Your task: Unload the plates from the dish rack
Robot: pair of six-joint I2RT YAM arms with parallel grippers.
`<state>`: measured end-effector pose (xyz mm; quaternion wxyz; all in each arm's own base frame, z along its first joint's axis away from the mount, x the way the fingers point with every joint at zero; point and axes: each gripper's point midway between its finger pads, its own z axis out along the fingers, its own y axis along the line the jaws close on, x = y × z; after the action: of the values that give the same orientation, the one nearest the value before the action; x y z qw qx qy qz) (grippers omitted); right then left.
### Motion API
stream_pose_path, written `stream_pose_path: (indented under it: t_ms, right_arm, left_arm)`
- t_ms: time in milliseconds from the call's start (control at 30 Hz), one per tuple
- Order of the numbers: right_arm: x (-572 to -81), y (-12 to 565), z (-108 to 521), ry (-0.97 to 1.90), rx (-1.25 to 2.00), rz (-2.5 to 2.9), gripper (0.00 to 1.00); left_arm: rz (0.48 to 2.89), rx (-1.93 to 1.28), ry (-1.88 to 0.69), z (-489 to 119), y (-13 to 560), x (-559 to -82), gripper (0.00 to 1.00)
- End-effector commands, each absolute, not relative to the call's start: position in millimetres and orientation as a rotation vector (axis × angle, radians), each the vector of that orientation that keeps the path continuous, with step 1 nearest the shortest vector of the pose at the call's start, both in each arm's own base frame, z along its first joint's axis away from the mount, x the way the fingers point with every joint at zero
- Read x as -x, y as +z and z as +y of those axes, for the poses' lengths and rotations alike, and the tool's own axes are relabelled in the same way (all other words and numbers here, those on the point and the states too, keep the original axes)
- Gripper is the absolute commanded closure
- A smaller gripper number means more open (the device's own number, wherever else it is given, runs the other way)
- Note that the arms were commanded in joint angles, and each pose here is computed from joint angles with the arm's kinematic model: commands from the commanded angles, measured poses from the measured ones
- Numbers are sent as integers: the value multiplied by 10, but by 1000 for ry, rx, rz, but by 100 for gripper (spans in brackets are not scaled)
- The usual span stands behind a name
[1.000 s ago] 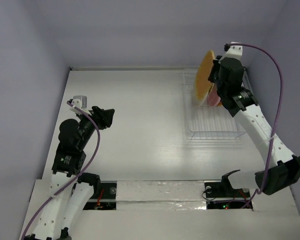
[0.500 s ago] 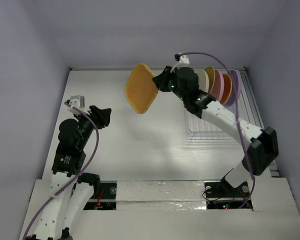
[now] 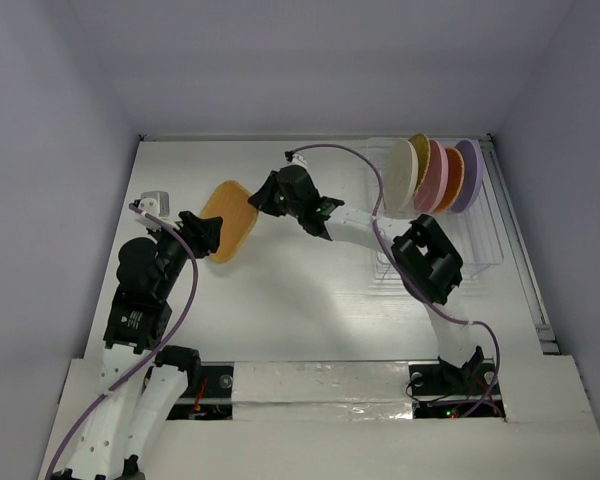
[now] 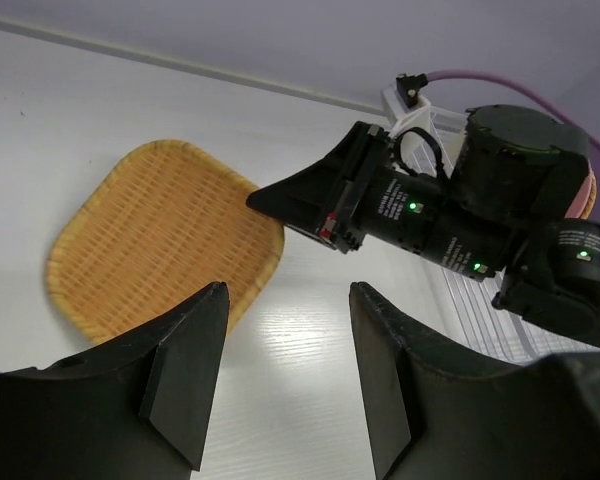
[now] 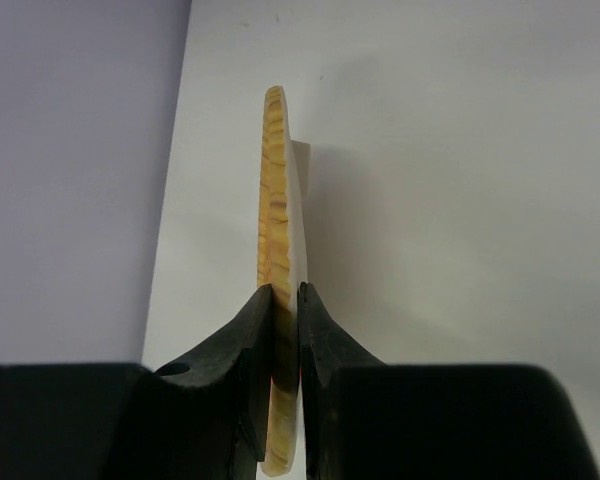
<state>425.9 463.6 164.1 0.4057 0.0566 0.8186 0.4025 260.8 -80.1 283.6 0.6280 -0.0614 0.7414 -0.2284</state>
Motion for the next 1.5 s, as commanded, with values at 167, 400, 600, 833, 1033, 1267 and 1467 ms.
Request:
stream_pose_path:
  t_ms: [167, 400, 600, 833, 1033, 1267, 1467]
  right_arm:
    - [-4178, 1530, 4941, 1189, -290, 2035, 89]
    - [-4063, 1202, 4806, 1104, -256, 2118, 49]
    - [-4017, 1207, 4798, 1084, -181, 2132, 39]
    - [-4068, 1806, 4460, 865, -53, 2061, 3]
    - [-4168, 2270, 3374, 534, -53, 1966, 98]
    - [-4121, 2698, 1411, 96, -263, 1886, 100]
    - [-4148, 2619, 722, -80, -306, 1956, 88]
  left_arm:
    - [1616, 120, -549, -816, 3141, -2596, 52]
    - [1620, 116, -553, -828, 3134, -2601, 52]
    - [1617, 126, -546, -801, 3134, -2604, 52]
    - [1618, 126, -546, -802, 3130, -2608, 52]
    - [1617, 123, -546, -802, 3134, -2600, 52]
    - [1617, 128, -549, -804, 3131, -2617, 79]
    - [1630, 159, -518, -746, 3092, -2642, 100]
